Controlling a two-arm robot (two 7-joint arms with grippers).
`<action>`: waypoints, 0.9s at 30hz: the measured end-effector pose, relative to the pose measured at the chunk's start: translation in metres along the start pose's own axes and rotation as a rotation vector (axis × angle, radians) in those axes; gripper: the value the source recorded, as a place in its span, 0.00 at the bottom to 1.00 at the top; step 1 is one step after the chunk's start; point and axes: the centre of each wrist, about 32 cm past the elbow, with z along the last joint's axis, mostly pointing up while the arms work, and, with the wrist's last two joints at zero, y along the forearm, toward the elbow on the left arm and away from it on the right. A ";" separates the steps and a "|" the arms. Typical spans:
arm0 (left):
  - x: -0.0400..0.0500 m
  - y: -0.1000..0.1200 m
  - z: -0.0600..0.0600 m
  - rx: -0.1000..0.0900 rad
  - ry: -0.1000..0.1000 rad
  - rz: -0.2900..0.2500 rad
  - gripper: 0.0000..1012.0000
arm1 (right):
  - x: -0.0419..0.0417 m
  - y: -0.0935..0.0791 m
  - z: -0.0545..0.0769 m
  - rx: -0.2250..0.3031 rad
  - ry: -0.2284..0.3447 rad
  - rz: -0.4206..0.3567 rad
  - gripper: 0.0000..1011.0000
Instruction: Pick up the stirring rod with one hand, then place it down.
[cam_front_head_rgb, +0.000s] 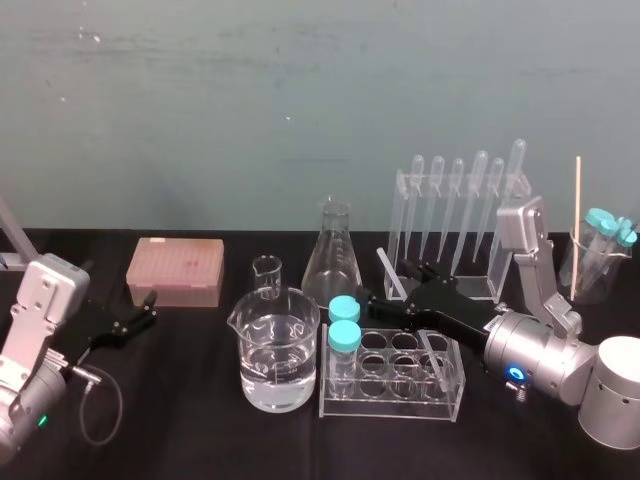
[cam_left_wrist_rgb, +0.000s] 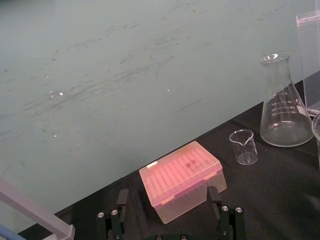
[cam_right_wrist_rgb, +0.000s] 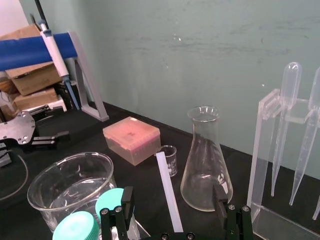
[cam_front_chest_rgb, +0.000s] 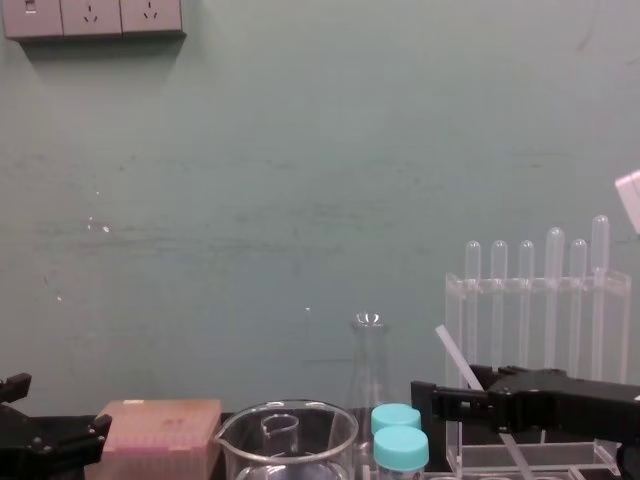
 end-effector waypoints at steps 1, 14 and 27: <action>0.0000 0.000 0.000 0.000 0.000 0.000 0.99 | -0.0001 0.000 0.000 -0.005 -0.004 -0.003 0.99; 0.0000 0.000 0.000 0.000 0.000 0.000 0.99 | -0.0011 -0.001 0.000 -0.011 -0.020 -0.019 0.99; 0.0000 0.000 0.000 0.000 0.000 0.000 0.99 | -0.0009 -0.001 0.000 -0.011 -0.018 -0.018 0.90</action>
